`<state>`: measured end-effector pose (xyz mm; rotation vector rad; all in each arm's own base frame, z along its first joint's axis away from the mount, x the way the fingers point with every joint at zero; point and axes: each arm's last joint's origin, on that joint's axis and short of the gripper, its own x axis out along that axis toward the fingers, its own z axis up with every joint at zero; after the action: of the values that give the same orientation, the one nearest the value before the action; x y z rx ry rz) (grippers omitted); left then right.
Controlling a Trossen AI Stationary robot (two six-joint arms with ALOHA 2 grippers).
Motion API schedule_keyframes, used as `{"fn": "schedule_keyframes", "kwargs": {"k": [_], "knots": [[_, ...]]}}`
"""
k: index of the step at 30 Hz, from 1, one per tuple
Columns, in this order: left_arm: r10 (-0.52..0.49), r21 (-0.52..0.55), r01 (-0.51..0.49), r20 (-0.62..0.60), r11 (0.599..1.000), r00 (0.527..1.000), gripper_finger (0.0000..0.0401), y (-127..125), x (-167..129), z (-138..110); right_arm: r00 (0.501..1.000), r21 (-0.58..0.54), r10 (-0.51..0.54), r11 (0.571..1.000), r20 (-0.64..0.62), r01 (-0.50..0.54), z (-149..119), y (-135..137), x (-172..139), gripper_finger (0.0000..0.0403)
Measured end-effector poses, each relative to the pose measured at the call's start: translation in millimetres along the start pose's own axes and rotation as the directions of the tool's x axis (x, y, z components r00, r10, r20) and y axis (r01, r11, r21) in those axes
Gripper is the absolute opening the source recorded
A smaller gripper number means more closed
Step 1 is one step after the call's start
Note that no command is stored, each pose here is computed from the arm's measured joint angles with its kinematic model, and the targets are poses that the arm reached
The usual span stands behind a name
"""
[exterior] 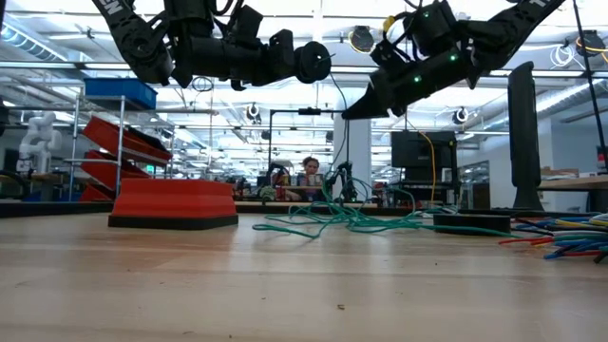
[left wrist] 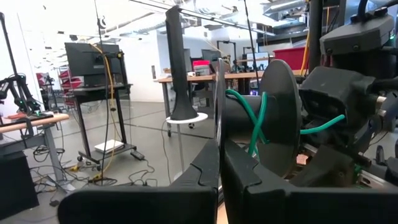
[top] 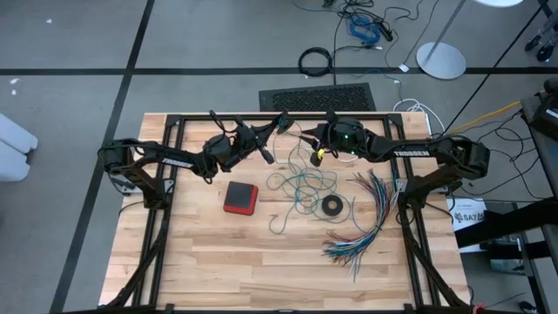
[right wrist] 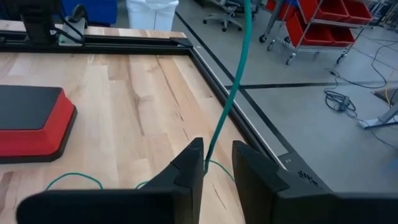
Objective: Coiling cords
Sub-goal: Coil the green wire cable on the spool
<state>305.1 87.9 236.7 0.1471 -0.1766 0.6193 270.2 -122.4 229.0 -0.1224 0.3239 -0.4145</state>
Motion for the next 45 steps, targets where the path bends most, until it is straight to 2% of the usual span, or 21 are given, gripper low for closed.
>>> {"fn": "schedule_keyframes", "kwargs": {"k": [17,20,24,33,37,45], "knots": [[0.005,-0.014,-0.005,0.029,1.000,1.000,0.0002,1,0,3,1.000,0.019,-0.002,1.000,-0.027,0.002,-4,1,2,0.0070],[0.006,-0.015,-0.005,0.032,1.000,0.999,0.0002,1,0,3,0.999,0.017,-0.026,1.000,-0.024,0.026,-4,0,2,0.0053],[0.005,-0.016,-0.004,0.032,1.000,0.999,0.0002,0,0,3,1.000,-0.020,-0.019,1.000,-0.014,0.019,-2,3,2,0.0008],[0.005,-0.015,-0.005,0.031,1.000,0.999,0.0002,0,0,3,1.000,0.023,-0.014,1.000,-0.009,0.015,-1,6,2,0.0001],[0.005,-0.016,-0.004,0.032,1.000,0.999,0.0002,0,0,3,1.000,0.061,-0.028,0.998,-0.010,0.029,7,4,5,0.0000],[0.005,-0.015,-0.005,0.031,1.000,0.999,0.0002,0,0,3,0.989,0.027,0.031,0.999,-0.148,-0.027,39,14,34,0.0000]]}}
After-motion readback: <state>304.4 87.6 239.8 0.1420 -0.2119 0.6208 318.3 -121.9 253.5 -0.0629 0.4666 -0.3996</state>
